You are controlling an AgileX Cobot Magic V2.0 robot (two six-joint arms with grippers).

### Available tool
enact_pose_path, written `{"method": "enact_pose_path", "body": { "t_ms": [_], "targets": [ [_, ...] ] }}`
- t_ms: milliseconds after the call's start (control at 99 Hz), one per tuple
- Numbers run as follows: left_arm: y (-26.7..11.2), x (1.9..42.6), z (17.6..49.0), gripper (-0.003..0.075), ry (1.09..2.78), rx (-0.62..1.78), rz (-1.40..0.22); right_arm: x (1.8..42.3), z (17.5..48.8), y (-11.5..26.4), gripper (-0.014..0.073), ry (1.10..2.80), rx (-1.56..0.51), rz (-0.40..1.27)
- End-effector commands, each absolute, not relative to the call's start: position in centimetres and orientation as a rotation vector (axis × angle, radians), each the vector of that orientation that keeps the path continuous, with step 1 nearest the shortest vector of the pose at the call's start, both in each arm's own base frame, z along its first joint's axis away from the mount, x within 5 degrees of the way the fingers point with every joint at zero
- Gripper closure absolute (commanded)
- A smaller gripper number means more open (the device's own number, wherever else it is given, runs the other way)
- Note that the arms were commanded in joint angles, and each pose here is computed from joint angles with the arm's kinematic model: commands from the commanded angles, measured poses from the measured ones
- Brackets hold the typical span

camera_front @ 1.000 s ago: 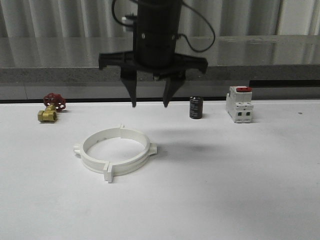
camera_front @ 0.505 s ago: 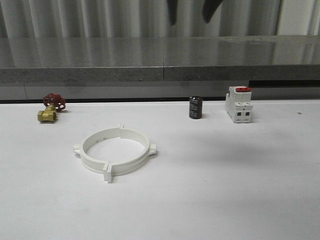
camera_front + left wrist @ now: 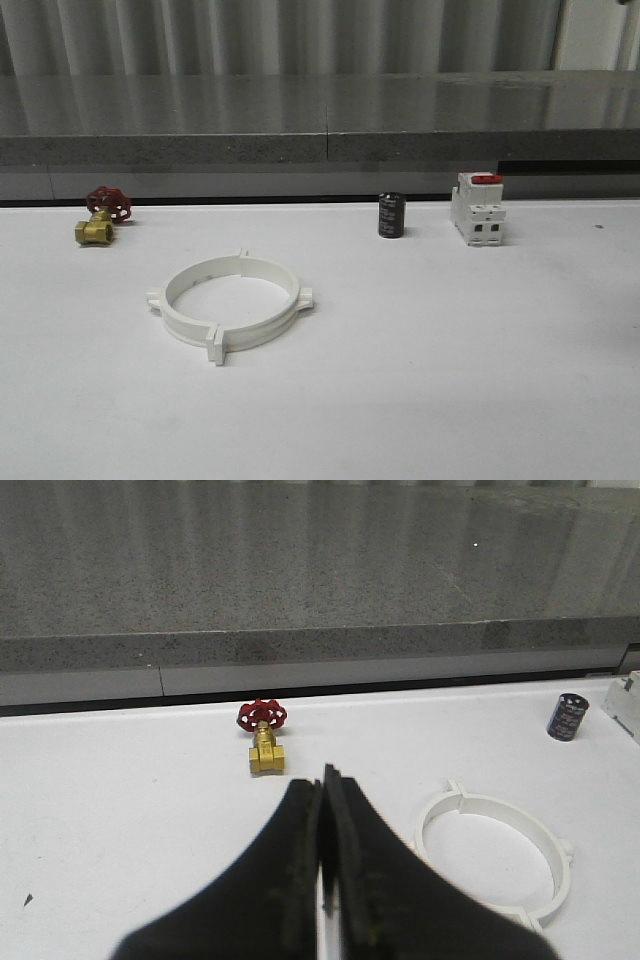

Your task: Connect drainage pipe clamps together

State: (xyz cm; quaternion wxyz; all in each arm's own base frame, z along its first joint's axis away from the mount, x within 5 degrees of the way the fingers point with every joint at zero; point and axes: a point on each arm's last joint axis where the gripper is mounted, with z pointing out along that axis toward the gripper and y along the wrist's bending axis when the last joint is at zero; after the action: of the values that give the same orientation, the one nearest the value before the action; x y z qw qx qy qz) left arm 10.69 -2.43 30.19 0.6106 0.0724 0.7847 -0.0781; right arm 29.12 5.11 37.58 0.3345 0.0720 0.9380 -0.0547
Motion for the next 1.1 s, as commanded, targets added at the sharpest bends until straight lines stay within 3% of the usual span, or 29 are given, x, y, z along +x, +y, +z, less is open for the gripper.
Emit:
{"method": "enact_pose_path", "body": {
  "t_ms": [0, 152, 434, 778, 869, 1071, 1091],
  "targets": [
    [-2.5, 10.8, 31.7, 0.0741, 1.713, 0.159, -0.194, 26.7, 38.8, 2.8, 0.0158, 2.328, 0.216, -0.129],
    [-2.5, 10.8, 31.7, 0.0741, 1.713, 0.159, -0.194, 22.5, 36.8, 0.2, 0.0158, 2.312, 0.308, -0.132],
    [-2.5, 10.8, 31.7, 0.0741, 1.713, 0.159, -0.194, 14.6, 33.7, -0.6, 0.016, 2.269, 0.325, -0.075],
    [-2.5, 10.8, 31.7, 0.0741, 1.713, 0.159, -0.194, 8.8, 33.1, -0.9, 0.0165, 2.177, 0.085, -0.112],
    [-2.5, 10.8, 31.7, 0.0741, 1.713, 0.159, -0.194, 8.6, 33.1, -0.6, 0.0253, 2.175, 0.068, -0.072],
    [-2.5, 10.8, 31.7, 0.0741, 1.713, 0.159, -0.194, 8.6, 33.1, -0.3, 0.0668, 2.18, 0.078, -0.025],
    [-2.5, 10.8, 31.7, 0.0741, 1.713, 0.159, -0.194, 8.6, 33.1, -0.3, 0.0662, 2.18, 0.079, -0.024]
  ]
}}
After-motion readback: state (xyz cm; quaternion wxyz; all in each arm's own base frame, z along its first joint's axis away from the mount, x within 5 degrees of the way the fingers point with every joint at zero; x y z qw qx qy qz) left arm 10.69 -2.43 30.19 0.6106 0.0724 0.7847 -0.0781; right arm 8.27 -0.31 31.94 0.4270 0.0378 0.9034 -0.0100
